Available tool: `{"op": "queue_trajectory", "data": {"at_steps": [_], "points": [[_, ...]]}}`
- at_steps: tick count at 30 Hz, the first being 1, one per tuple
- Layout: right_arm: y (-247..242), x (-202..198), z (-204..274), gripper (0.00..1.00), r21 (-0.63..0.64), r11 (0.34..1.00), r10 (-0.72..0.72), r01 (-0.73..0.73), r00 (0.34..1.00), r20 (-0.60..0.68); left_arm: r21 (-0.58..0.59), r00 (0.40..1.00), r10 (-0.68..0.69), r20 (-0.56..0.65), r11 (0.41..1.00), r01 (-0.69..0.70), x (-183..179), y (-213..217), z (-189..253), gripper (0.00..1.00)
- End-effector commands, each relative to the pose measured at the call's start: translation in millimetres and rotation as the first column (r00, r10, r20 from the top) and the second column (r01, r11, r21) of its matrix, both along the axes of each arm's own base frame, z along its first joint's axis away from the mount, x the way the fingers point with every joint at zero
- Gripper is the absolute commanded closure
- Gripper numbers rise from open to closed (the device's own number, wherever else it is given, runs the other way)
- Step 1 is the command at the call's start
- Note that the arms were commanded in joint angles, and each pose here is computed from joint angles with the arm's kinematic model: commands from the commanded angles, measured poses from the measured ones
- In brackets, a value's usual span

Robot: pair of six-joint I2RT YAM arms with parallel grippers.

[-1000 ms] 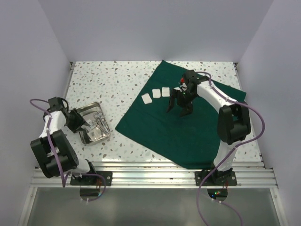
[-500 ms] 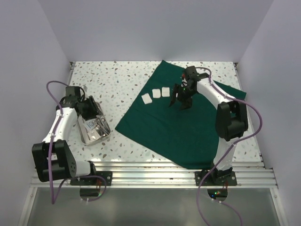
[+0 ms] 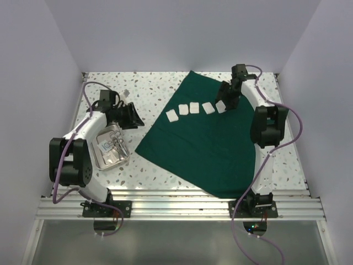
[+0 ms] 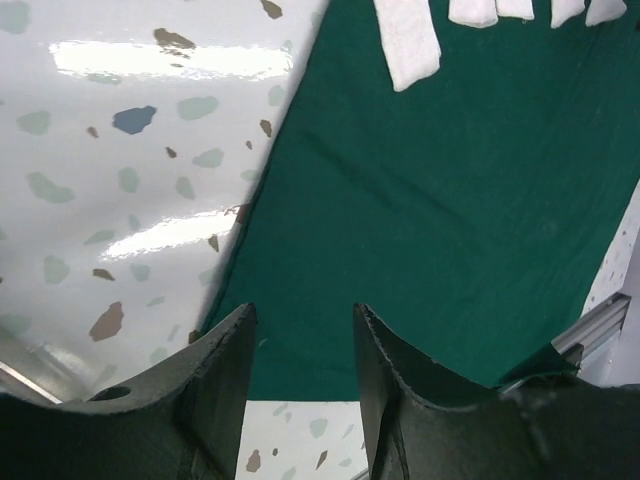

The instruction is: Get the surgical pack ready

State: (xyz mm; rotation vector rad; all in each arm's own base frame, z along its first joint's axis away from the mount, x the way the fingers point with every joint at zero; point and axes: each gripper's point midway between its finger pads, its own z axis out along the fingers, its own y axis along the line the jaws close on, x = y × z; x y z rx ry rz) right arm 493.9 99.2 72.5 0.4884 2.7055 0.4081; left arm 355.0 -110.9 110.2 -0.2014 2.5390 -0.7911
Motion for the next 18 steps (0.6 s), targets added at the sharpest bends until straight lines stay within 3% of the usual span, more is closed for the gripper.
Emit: {"op": "queue_trajectory", "data": {"at_steps": [1,18], "points": [[-7.1,19.3,5.9,0.32,-0.075,0.997,0.027,-0.024,0.999,0.040,-0.038,0.996,-0.058,0.067,0.997,0.061,16.8,-15.2,17.3,0.53],[-29.5,27.0,-12.9,0.37,-0.129,0.992,0.010,-0.007,1.000,0.026,-0.053,0.993,-0.115,0.000,0.992,0.114,32.1,-25.6,-3.5,0.55]]}}
